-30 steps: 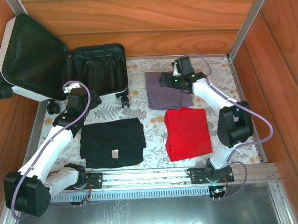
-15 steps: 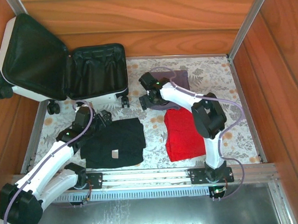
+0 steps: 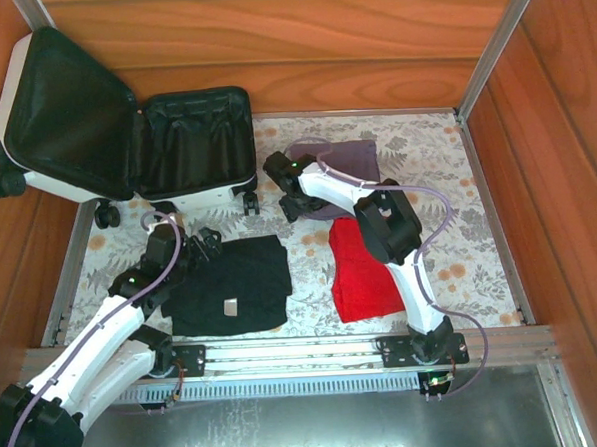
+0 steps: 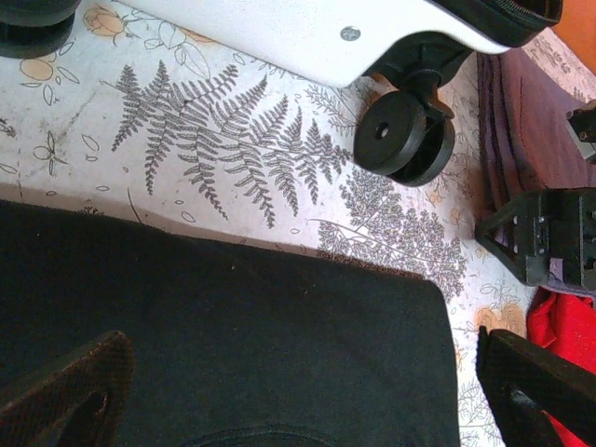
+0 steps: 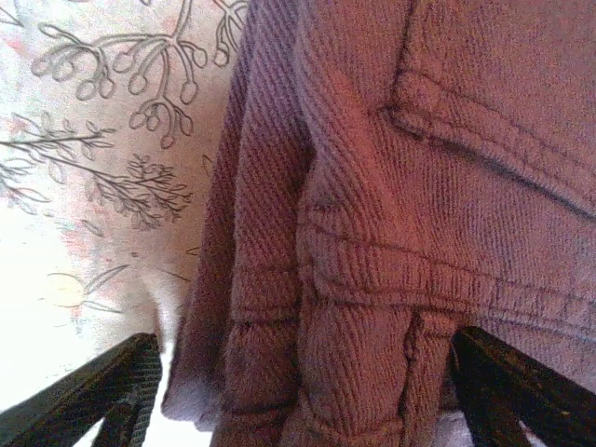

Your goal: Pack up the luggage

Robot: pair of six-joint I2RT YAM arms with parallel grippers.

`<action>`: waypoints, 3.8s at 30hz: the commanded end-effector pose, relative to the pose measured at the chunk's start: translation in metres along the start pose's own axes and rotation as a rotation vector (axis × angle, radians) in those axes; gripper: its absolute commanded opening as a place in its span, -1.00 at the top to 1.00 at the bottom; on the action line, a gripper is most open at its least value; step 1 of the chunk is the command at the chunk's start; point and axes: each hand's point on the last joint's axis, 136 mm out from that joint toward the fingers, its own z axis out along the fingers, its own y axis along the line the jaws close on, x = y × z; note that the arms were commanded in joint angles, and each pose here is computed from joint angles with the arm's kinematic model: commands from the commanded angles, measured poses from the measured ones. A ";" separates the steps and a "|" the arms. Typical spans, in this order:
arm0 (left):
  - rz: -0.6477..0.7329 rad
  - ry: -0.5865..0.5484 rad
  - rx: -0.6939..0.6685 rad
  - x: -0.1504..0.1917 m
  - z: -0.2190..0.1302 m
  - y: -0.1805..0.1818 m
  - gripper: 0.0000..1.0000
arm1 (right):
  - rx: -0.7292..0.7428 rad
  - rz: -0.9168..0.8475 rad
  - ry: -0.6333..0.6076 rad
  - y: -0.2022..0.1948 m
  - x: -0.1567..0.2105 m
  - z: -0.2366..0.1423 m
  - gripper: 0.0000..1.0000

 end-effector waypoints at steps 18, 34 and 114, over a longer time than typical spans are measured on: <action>0.343 0.140 0.420 0.045 0.035 -0.138 -1.00 | -0.369 0.124 -0.064 -0.016 -0.042 -0.031 1.00; 0.277 0.210 0.517 0.066 0.132 -0.226 -0.84 | -0.768 0.332 -0.123 -0.055 -0.075 -0.072 1.00; -0.221 -0.205 0.678 -0.115 0.142 -0.329 1.00 | -0.335 0.737 -0.461 -0.235 0.039 -0.204 -0.65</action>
